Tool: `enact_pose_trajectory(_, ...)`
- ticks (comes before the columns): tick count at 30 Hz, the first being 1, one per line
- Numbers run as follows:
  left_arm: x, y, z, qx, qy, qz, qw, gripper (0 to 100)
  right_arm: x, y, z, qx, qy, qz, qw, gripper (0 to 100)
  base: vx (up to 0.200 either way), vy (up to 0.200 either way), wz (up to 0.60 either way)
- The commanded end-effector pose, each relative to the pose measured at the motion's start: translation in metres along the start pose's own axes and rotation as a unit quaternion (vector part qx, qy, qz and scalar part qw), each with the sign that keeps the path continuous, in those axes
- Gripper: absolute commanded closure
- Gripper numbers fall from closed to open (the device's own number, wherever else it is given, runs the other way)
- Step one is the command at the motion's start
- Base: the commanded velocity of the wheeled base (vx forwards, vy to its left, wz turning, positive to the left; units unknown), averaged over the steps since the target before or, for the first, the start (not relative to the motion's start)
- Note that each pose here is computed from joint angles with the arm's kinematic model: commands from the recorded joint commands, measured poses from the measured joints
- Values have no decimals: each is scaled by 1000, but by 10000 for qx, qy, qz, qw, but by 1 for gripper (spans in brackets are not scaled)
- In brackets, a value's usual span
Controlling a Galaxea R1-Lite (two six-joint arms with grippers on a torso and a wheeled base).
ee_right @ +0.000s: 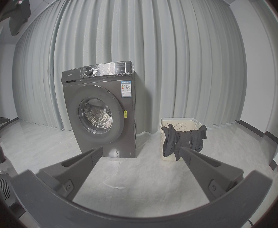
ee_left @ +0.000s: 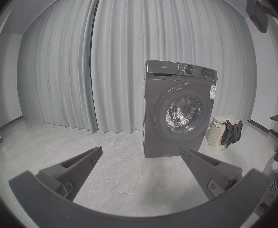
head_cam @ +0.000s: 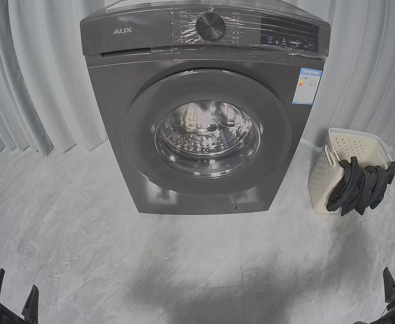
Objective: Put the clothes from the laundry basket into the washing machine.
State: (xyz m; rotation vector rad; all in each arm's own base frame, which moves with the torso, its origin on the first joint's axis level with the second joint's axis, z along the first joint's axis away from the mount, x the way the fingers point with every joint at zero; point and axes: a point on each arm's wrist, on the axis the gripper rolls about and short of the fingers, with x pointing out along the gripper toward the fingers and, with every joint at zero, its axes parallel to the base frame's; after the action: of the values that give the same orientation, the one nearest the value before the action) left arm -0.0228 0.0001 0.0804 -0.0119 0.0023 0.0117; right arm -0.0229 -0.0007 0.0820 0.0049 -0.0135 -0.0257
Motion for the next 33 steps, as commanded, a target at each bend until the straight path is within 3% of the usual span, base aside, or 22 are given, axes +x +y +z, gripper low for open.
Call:
enact_pose_trajectory(1,0,0,-4,-2,11,-5,10000,0,0,0,-5,-1,6,-2,10000,0,0,0,0)
enact_pose_trajectory(6,0,0,-4,-25,11,3,10000,0,0,0,-5,-1,6,-2,10000,0,0,0,0)
enact_pose_trajectory(15,0,0,-5,14,11,3,10000,0,0,0,-5,-1,6,6,10000,0,200,0,0)
enact_pose_trajectory(24,0,0,-5,14,11,3,10000,0,0,0,-5,-8,6,6,10000,0,0,0,0)
enact_pose_trajectory(33,0,0,-5,6,19,3,10000,0,0,0,-5,-8,6,6,10000,0,0,-200,0)
